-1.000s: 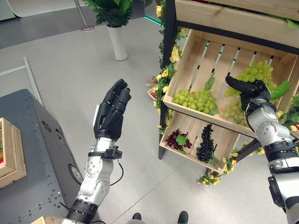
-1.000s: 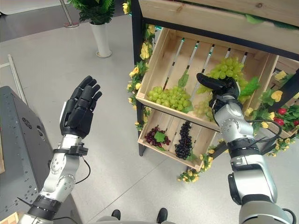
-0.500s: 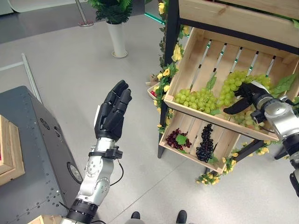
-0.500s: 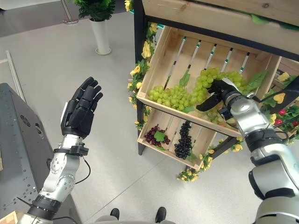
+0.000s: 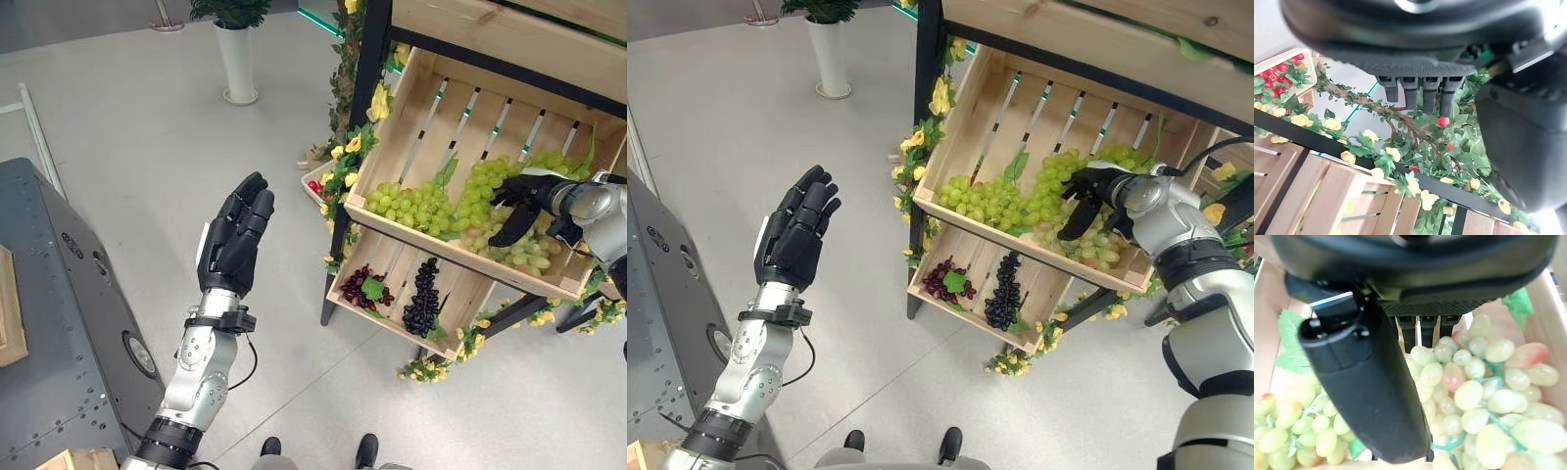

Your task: Pick up the fruits from the basket on one side to the basket on the other side

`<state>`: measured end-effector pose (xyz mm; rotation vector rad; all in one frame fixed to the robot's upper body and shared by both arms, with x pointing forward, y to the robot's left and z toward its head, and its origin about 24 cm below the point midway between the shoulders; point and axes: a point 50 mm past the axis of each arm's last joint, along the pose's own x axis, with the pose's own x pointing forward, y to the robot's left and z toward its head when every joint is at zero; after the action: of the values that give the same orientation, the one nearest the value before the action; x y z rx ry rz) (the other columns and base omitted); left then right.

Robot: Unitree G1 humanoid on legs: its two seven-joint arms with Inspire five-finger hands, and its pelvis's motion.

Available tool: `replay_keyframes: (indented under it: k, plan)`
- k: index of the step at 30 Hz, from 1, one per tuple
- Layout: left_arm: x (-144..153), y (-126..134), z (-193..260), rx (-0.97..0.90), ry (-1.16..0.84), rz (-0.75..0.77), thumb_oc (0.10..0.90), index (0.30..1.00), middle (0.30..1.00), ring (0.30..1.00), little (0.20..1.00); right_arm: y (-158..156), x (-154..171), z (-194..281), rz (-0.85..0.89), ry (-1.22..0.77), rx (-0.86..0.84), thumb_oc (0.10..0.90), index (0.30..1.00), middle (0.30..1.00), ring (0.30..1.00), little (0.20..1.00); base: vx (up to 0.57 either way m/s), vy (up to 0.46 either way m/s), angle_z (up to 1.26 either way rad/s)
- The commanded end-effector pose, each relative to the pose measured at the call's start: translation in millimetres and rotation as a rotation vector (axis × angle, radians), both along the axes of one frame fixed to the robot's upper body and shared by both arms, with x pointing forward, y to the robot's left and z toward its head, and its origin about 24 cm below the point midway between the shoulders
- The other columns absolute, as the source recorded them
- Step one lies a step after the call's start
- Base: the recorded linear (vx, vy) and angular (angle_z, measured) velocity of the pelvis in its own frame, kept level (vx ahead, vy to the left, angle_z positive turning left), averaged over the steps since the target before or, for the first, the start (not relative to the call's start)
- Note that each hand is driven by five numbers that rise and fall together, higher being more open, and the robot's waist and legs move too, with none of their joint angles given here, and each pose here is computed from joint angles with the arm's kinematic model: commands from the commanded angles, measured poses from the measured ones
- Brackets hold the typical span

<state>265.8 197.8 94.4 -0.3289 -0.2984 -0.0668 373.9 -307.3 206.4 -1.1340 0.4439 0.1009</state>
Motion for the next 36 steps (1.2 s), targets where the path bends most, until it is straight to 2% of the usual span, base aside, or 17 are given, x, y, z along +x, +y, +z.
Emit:
replay_keyframes:
  k: [1, 7, 14, 21, 27, 31, 36]
  plan:
    - [5.2, -16.7, 57.0, 0.109, -0.276, -0.117, 0.800, 0.900, 0.900, 0.900, 0.900, -25.7, -11.4, 82.4, -0.090, -0.096, -0.180, 0.800, 0.900, 0.900, 0.900, 0.900, 0.00, 0.000, 0.00]
    - [4.3, -15.7, 59.4, 0.125, -0.281, -0.122, 0.800, 0.900, 0.900, 0.900, 0.900, -18.8, -13.2, 62.0, -0.006, 0.172, -0.155, 0.800, 0.900, 0.900, 0.900, 0.900, 0.00, -0.002, -0.01]
    - [4.7, -17.6, 59.6, 0.133, -0.289, -0.116, 0.800, 0.900, 0.900, 0.900, 0.900, -9.2, -14.1, 49.8, 0.048, 0.317, -0.063, 0.800, 0.900, 0.900, 0.900, 0.900, 0.00, 0.000, 0.00]
    - [3.7, -16.3, 59.4, 0.139, -0.298, -0.106, 0.800, 0.900, 0.900, 0.900, 0.900, 9.5, -11.4, 36.2, 0.123, 0.297, 0.157, 0.800, 0.900, 0.900, 0.900, 0.900, -0.01, -0.001, -0.03]
    - [2.0, -12.5, 58.3, 0.141, -0.304, -0.099, 0.800, 0.900, 0.900, 0.900, 0.900, 13.5, -14.9, 23.8, 0.160, 0.283, 0.298, 0.800, 0.900, 0.900, 0.900, 0.900, 0.00, 0.000, -0.01]
    - [0.6, -9.9, 54.7, 0.137, -0.308, -0.087, 0.800, 0.900, 0.900, 0.900, 0.900, 24.3, -17.2, 23.1, 0.239, 0.187, 0.424, 0.800, 0.900, 0.900, 0.900, 0.900, -0.01, 0.003, -0.03]
    - [-3.0, -3.7, 52.1, 0.127, -0.310, -0.071, 0.800, 0.900, 0.900, 0.900, 0.900, 29.1, -23.9, 9.1, 0.220, 0.018, 0.568, 0.800, 0.900, 0.900, 0.900, 0.900, 0.00, 0.007, -0.03]
